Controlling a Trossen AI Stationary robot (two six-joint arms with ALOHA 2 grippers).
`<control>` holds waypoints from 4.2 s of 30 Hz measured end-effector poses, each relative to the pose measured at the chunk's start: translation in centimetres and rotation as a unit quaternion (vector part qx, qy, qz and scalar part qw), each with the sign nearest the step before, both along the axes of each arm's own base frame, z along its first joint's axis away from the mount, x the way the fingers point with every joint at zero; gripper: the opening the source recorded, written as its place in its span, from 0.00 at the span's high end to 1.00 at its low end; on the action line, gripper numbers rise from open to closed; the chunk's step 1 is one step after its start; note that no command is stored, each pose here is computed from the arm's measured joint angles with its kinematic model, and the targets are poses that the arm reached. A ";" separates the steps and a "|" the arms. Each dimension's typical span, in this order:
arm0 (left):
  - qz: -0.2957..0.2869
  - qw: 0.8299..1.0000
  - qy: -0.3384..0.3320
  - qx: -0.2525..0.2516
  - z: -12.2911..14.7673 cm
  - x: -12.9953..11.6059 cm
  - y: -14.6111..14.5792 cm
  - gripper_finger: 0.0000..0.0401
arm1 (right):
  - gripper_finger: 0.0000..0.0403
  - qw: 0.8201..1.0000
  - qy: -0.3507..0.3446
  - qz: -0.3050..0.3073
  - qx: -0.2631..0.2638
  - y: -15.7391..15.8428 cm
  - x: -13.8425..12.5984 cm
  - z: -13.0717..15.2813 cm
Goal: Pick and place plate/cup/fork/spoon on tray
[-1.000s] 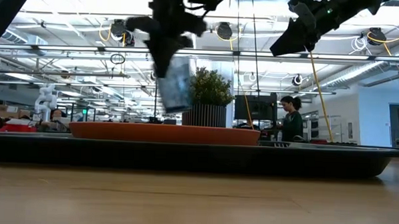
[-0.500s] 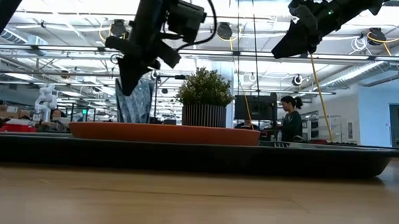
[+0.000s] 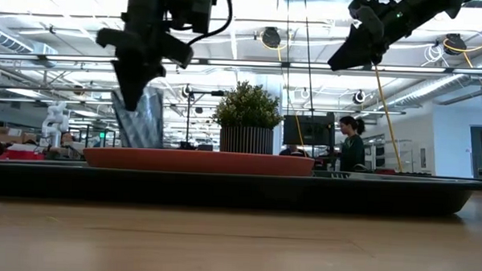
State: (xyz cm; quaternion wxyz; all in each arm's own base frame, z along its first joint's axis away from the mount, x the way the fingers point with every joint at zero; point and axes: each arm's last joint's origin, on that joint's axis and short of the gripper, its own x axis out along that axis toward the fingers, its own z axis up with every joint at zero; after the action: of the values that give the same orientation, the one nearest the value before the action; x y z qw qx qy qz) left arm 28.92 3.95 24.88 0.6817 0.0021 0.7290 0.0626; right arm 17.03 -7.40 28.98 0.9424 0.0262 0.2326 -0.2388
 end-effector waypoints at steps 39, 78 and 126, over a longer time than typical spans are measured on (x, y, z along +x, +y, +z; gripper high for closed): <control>-0.004 0.999 0.031 -0.011 -2.2 -0.7 0.7 0.81 | 0.55 1.000 0.000 0.004 -0.007 0.0 0.0 0.1; -0.053 0.990 -0.132 -0.021 -6.2 1.9 -5.9 0.80 | 0.55 1.000 0.000 0.004 -0.005 0.0 0.0 0.1; -0.073 0.982 -0.170 -0.026 -2.9 3.0 -9.2 0.80 | 0.55 1.000 0.000 0.004 -0.005 0.0 0.0 0.1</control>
State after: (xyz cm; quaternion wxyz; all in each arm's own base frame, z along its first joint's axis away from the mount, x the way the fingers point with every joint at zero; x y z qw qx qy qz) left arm 31.88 -5.22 21.94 0.7981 0.0268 0.6019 -0.0061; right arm 17.05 -7.39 29.03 0.9436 0.0204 0.2311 -0.2363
